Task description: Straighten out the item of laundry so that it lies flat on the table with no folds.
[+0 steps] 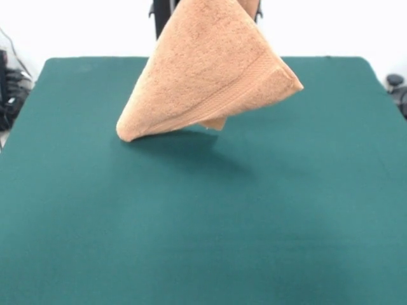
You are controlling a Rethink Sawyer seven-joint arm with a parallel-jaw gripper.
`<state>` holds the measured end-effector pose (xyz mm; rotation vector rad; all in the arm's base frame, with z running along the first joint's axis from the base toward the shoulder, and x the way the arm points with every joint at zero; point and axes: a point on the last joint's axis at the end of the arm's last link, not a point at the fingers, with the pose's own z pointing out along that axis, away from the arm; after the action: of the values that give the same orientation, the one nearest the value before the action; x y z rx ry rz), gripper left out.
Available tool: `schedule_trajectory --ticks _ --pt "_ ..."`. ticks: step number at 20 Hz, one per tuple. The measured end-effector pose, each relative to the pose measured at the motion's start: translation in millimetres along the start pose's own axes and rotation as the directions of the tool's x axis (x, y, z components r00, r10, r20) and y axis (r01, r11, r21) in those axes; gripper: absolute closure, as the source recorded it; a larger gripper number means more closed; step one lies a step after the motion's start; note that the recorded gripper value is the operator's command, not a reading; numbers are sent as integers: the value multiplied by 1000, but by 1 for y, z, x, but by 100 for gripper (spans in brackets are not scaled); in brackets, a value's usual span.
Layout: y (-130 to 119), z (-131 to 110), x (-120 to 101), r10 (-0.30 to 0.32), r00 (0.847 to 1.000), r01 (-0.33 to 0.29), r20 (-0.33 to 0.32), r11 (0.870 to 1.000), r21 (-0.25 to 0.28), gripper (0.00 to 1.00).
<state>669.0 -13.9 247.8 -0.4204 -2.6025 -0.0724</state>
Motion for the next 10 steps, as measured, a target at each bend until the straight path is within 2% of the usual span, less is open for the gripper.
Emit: schedule_trajectory --ticks 10 --pt "-25 3 0 7 1000 -7 -11 1000 -9 100"
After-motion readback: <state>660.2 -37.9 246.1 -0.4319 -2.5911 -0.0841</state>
